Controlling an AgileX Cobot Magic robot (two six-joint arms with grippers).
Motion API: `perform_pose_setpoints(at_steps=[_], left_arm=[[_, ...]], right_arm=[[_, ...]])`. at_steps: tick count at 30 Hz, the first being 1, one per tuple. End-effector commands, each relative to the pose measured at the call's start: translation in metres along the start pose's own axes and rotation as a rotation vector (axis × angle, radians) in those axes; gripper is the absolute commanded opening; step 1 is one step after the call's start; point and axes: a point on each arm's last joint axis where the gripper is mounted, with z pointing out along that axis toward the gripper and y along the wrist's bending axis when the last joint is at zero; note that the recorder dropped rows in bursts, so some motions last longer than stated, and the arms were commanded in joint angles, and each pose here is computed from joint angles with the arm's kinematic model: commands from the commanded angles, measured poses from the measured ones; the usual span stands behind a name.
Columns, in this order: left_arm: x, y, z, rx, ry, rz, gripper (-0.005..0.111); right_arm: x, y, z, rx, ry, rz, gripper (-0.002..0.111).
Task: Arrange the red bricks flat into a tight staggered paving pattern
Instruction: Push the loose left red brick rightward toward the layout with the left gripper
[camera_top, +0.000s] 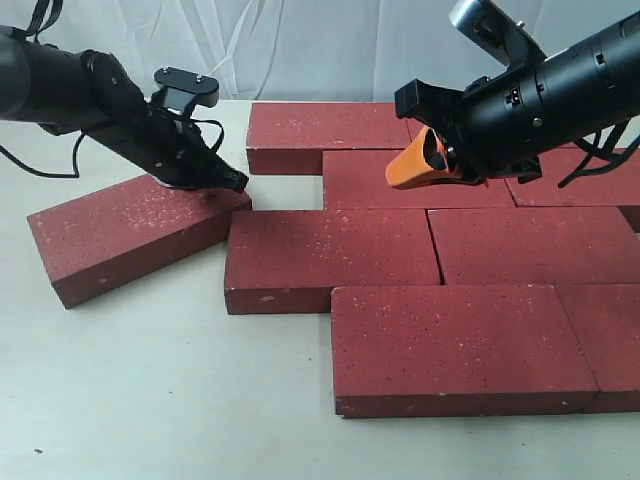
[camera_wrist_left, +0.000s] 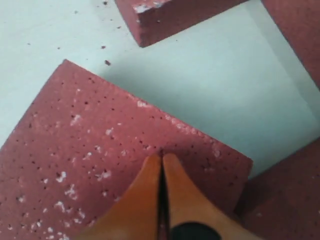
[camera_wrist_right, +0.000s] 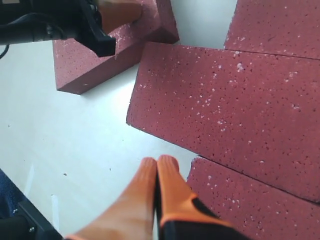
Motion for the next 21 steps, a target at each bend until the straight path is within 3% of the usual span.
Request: perform_pose_setpoints(at_steps=[1,6,10,12,15,21], left_arm=[[0.01,-0.012,0.003,0.099,0.077,0.141,0.0],[-0.011,-0.008,-0.028,0.053,-0.007,0.204,0.0],[-0.02,0.001,-0.069,0.044,-0.046,0.068,0.0],[-0.013,0.004,-0.083,0.082,0.031,0.019,0.0],[0.008,0.003,-0.092,0.159,0.252,0.056,0.0],[0.039,0.007,-0.089,0.147,0.469,0.127,0.0]], right_arm=[[0.001,0.002,-0.002,-0.009,-0.004,-0.014,-0.001],[0.001,0.002,-0.002,-0.009,-0.004,-0.031,-0.001],[0.001,0.002,-0.002,-0.009,-0.004,-0.034,-0.001],[0.001,0.002,-0.002,-0.006,-0.003,-0.036,-0.001],[0.001,0.002,-0.002,-0.006,-0.003,-0.036,-0.001],[0.001,0.002,-0.002,-0.006,-0.003,-0.04,-0.001]])
